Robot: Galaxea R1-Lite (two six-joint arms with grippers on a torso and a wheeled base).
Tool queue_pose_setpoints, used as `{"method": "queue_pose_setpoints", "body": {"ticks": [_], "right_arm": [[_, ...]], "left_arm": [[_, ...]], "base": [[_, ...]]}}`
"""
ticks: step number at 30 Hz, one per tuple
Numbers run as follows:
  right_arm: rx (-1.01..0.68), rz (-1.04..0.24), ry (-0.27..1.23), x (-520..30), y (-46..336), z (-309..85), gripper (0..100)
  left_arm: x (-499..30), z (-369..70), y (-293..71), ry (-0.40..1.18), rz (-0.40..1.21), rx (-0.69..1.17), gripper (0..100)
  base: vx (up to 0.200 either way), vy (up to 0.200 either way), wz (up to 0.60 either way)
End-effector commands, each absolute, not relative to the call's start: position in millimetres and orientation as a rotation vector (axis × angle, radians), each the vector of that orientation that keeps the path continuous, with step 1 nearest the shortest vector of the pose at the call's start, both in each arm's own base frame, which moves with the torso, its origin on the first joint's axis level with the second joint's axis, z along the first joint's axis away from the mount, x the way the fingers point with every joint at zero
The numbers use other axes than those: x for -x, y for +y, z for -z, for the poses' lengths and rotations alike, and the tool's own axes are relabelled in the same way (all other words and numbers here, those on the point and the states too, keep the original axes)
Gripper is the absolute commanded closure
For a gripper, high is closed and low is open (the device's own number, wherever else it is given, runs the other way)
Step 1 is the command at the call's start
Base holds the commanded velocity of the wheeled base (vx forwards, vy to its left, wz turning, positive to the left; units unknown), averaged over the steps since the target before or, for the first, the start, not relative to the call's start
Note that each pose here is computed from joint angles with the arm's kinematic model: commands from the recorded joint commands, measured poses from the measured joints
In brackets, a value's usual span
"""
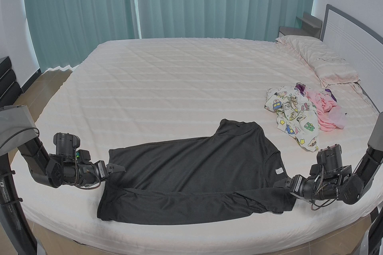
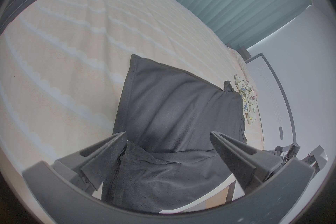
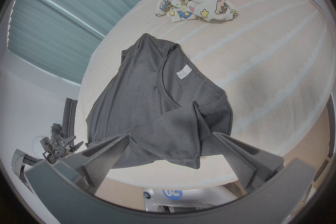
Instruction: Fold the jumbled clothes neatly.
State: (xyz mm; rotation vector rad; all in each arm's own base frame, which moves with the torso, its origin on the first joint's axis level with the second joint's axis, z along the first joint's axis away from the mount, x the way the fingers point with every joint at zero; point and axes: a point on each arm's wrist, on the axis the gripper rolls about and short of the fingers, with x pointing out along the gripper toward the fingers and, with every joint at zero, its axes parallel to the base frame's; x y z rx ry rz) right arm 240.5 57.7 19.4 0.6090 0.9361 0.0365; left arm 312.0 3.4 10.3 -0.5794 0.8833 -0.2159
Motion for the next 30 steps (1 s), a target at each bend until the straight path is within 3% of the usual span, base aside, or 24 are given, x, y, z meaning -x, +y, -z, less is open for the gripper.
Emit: {"method": "queue_pose_setpoints", "body": {"ticks": [1, 30], "right_arm": [[-0.609, -0.036, 0.941, -240.3, 57.7, -18.3, 0], [-0.607, -0.027, 0.966, -241.5, 57.7, -11.4, 0]], "left_arm": [[-310.5, -0.3, 6.8, 0.912, 0.207, 0.577, 0], [-305.1, 20.7, 6.6, 0.970, 0.245, 0.526, 0]], "base": [[0.000, 0.000, 0.00], [0.000, 0.000, 0.00]]}}
